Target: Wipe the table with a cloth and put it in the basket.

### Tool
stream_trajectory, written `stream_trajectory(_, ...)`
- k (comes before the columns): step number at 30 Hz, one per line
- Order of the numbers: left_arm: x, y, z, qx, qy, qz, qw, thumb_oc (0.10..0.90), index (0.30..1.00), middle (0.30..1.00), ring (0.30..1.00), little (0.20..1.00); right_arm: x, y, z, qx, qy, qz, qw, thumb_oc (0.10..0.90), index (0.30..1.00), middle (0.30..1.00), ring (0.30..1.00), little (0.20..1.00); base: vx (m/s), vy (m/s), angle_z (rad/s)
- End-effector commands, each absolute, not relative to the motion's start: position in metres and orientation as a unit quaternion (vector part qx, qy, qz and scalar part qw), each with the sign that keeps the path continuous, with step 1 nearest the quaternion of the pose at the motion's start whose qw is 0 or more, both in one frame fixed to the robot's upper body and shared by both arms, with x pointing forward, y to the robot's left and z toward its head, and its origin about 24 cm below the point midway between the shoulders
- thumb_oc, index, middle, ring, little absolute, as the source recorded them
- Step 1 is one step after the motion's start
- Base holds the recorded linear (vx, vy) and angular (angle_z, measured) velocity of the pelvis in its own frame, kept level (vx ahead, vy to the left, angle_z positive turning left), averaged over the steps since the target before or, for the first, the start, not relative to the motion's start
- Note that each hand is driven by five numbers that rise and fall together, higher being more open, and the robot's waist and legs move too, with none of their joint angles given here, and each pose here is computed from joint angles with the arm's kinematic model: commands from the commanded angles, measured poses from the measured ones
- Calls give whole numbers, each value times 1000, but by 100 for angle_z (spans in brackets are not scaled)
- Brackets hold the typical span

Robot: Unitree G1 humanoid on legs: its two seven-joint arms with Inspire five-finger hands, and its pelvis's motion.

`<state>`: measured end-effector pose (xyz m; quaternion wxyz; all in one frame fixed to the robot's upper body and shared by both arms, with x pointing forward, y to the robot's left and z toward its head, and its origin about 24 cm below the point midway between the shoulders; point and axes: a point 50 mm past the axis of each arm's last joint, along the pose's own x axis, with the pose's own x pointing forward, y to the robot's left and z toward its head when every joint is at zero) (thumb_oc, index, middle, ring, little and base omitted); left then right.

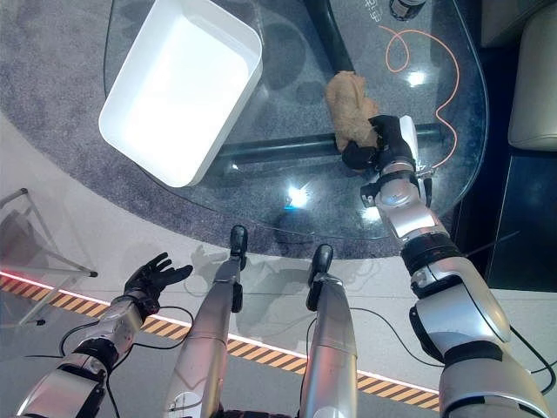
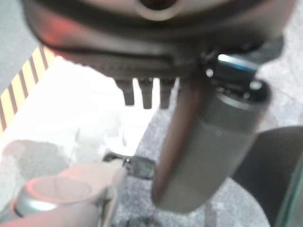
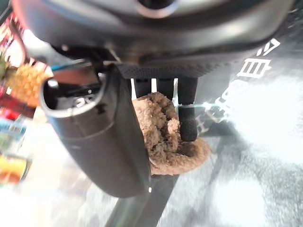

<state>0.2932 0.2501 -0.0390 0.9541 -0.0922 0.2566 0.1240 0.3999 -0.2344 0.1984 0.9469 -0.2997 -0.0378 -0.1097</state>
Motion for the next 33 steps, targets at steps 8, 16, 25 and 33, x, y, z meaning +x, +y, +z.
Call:
stream_trajectory(8, 275, 276, -44, -69, 260, 161, 950, 800, 900, 900, 900, 900, 389, -157, 246, -374, -167, 120, 904, 100, 300, 300, 300, 200, 0, 0, 0)
stream_trajectory(16, 276, 278, -42, -82, 257, 167, 948, 800, 900, 900, 900, 900, 377, -126, 236, -391, -162, 232, 876, 100, 300, 300, 300, 200, 0, 0, 0)
stream_trajectory(25, 279, 282, -37, -115, 238, 189, 946, 800, 900, 900, 900, 900, 371, -117, 229, -393, -162, 253, 869, 100, 300, 300, 300, 200, 0, 0, 0)
stream_trajectory(33, 289, 284, -21, -141, 177, 222, 948, 800, 900, 900, 900, 900, 376, -126, 227, -388, -151, 226, 881, 100, 300, 300, 300, 200, 0, 0, 0)
